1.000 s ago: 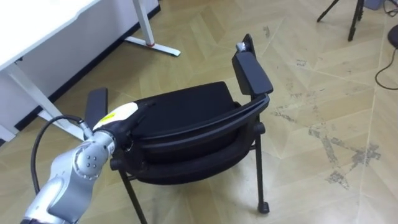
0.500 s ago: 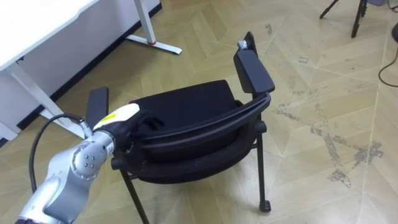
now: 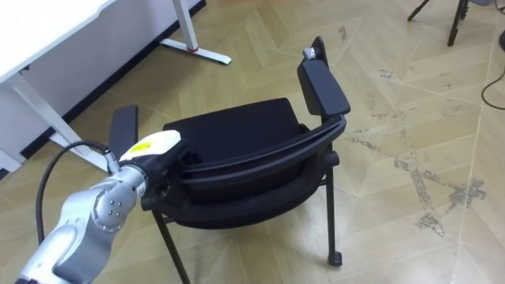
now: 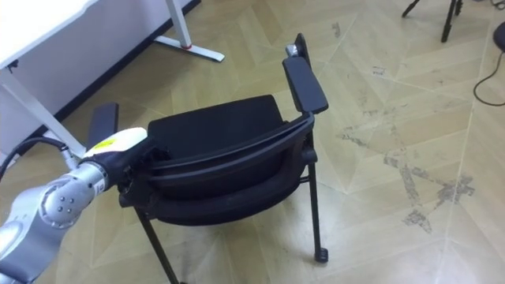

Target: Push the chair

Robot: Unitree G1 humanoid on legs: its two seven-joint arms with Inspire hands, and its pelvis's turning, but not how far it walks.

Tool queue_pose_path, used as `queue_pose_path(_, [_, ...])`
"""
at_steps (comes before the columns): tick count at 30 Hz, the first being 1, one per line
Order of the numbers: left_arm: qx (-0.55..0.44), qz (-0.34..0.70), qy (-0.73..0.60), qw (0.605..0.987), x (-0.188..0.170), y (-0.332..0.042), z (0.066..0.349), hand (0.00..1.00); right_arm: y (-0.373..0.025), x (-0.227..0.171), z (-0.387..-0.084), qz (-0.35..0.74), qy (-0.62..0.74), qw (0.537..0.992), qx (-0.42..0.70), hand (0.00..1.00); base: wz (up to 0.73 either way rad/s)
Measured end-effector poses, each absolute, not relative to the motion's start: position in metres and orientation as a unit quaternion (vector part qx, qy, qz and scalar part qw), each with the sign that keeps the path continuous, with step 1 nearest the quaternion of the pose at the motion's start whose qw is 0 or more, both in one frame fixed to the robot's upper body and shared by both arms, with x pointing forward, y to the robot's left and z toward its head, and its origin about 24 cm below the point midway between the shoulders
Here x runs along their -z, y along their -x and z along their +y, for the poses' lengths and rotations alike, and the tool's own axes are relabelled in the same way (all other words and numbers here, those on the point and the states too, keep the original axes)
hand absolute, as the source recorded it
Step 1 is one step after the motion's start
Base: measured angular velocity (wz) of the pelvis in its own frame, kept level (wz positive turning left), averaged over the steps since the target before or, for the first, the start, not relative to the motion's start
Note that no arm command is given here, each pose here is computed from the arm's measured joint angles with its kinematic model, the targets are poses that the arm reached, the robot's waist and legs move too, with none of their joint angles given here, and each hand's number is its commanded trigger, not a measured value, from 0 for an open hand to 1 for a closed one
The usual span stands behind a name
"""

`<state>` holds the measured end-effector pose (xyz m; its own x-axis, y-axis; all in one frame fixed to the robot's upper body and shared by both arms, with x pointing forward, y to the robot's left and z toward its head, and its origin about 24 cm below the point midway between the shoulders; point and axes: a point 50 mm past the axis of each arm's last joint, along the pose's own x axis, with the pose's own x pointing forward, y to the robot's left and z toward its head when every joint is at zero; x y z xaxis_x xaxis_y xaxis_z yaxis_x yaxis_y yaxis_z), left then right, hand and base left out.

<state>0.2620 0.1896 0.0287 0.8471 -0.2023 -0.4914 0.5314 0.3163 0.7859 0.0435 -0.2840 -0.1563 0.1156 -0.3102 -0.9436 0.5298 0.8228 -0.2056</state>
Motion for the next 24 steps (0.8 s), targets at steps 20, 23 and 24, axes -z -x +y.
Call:
queue_pose_path(20, [0.195,0.156,-0.535,0.807,-0.025,-0.263,0.195,1.0,-0.038,0.143,-0.315,0.558,-0.082,0.692,0.45,0.0,0.02])
queue_pose_path(23, [0.186,0.157,-0.535,0.809,-0.025,-0.263,0.197,1.0,-0.047,0.134,-0.328,0.53,-0.054,0.697,0.48,0.0,-0.11])
queue_pose_path(24, [0.182,0.158,-0.535,0.81,-0.025,-0.263,0.198,1.0,-0.052,0.129,-0.335,0.512,-0.049,0.7,0.495,0.0,-0.15])
